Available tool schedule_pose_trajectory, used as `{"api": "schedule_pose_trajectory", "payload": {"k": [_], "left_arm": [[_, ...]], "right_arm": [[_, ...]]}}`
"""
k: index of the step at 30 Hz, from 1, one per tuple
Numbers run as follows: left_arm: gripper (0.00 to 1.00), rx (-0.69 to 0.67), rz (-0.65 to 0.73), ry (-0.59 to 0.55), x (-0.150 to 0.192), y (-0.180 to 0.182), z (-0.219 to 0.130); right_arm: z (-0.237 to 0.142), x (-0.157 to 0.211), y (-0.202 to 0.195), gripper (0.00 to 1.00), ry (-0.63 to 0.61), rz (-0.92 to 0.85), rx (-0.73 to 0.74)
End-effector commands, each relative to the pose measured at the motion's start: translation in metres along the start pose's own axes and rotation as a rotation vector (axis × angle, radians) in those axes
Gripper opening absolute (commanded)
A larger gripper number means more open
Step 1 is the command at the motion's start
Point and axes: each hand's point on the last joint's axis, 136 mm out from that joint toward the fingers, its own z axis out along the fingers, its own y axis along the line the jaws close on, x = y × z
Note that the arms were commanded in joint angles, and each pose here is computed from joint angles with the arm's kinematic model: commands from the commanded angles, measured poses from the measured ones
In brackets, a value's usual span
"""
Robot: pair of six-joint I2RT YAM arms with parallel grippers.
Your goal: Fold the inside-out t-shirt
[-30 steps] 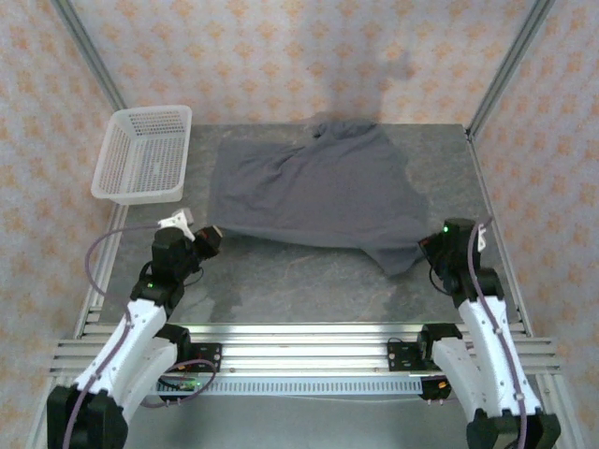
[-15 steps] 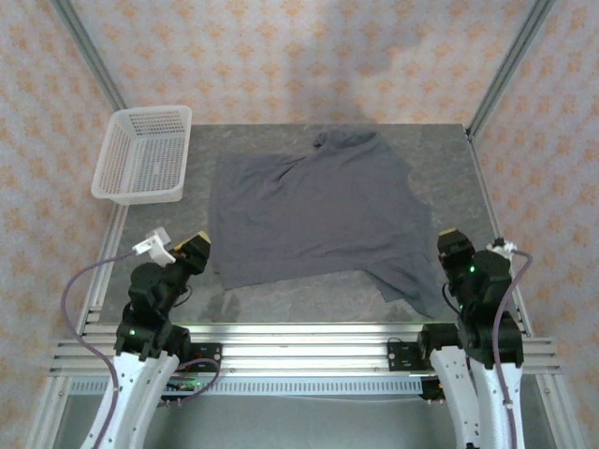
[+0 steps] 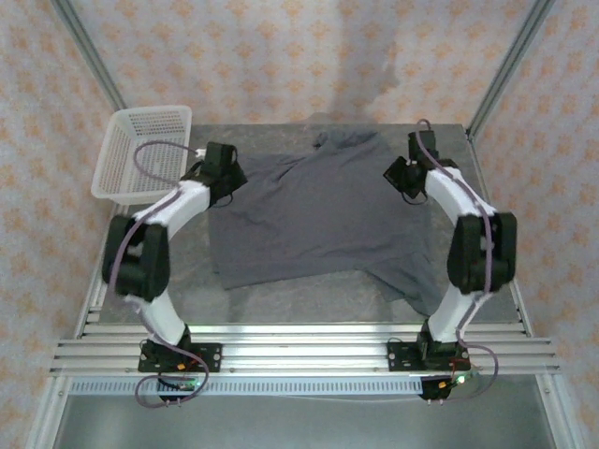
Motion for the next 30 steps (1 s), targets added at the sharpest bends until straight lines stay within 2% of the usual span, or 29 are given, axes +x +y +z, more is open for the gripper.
{"api": "schedule_pose_trajectory", "payload": {"k": [1,6,10,14,20,23,25,27,30], "left_arm": [[0.0,-0.101,-0.061,0.001,-0.019,0.013,0.041],[0.0,-0.128,-0.091,0.001,-0.038,0.016,0.101],[0.0,-0.122,-0.146,0.059,-0.037,0.02,0.148],[0.0,-0.129,-0.187,0.082,-0.041,0.021,0.178],[0.0,-0.083,-0.256,0.034,-0.071,0.011,0.21],[0.0,-0.025,-0.312,-0.007,-0.089,0.007,0.217],[0.0,0.054,-0.309,-0.023,-0.103,-0.008,0.211],[0.0,0.13,-0.27,-0.017,-0.116,-0.03,0.191],[0.02,0.301,-0.197,-0.003,-0.135,-0.078,0.134]], "right_arm": [[0.02,-0.018,0.004,0.0,0.003,0.003,0.006],[0.063,-0.028,-0.004,0.0,0.029,0.06,0.03],[0.08,-0.028,-0.02,0.0,0.03,0.141,0.083],[0.086,-0.026,-0.031,0.0,0.022,0.216,0.103],[0.109,-0.012,-0.039,0.0,0.062,0.328,0.094],[0.118,-0.011,-0.035,0.0,0.07,0.381,0.056],[0.116,-0.017,-0.017,0.0,0.08,0.376,-0.02],[0.096,-0.03,-0.001,0.0,0.052,0.343,-0.064],[0.038,-0.05,0.018,0.01,-0.056,0.258,-0.106]]}}
